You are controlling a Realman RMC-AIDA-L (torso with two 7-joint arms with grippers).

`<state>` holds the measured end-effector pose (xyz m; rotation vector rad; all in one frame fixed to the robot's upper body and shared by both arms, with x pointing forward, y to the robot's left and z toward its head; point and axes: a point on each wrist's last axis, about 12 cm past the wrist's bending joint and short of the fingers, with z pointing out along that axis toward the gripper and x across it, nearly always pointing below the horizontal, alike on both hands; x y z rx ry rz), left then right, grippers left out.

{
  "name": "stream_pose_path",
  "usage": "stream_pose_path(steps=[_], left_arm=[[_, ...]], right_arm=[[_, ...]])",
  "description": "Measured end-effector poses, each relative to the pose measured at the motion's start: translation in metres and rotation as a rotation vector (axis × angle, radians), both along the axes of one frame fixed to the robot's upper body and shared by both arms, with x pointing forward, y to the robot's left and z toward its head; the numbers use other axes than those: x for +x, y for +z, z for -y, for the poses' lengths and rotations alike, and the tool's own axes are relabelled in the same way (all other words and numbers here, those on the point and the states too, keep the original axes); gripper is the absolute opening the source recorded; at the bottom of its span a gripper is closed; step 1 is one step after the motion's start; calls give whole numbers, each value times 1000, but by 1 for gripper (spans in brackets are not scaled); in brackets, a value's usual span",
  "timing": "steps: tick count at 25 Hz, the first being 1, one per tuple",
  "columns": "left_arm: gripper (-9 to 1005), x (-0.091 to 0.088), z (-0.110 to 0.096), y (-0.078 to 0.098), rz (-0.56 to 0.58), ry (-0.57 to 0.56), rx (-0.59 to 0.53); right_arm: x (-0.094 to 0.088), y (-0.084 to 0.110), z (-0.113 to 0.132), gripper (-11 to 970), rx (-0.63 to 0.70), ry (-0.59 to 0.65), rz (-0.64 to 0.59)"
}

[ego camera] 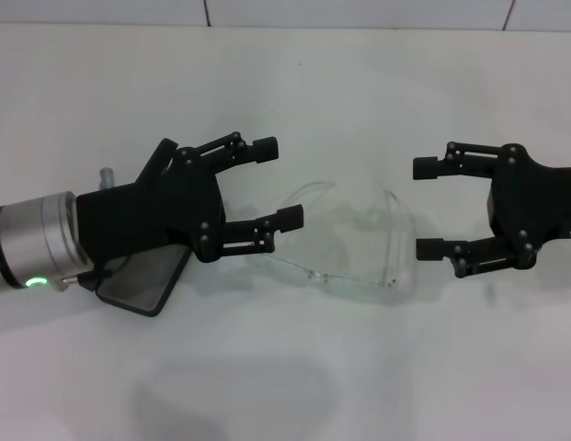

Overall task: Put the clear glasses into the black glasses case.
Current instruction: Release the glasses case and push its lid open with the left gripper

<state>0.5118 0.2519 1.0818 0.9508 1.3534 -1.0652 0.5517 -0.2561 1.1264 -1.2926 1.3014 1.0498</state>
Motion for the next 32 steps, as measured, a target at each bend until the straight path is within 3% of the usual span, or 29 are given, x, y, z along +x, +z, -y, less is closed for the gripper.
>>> stream_pose_path(steps=[11,14,17,24,32], left_arm=[[877,-2,-6,-1,-33,12,-6],[877,8,-17,13,-84,32,-10],[877,23,-36,29,-210,100,4],[876,40,-73,39,-421,320,190],[865,34,-78,22,-555,410,353]], right_arm=[[-2,-3,-6,862,9,0,-2],[0,-3,-7,861,6,-2,2],[1,-2,-8,861,5,1,6],[0,-2,-7,861,1,-1,10],[2,-1,-7,862,-12,-7,20]])
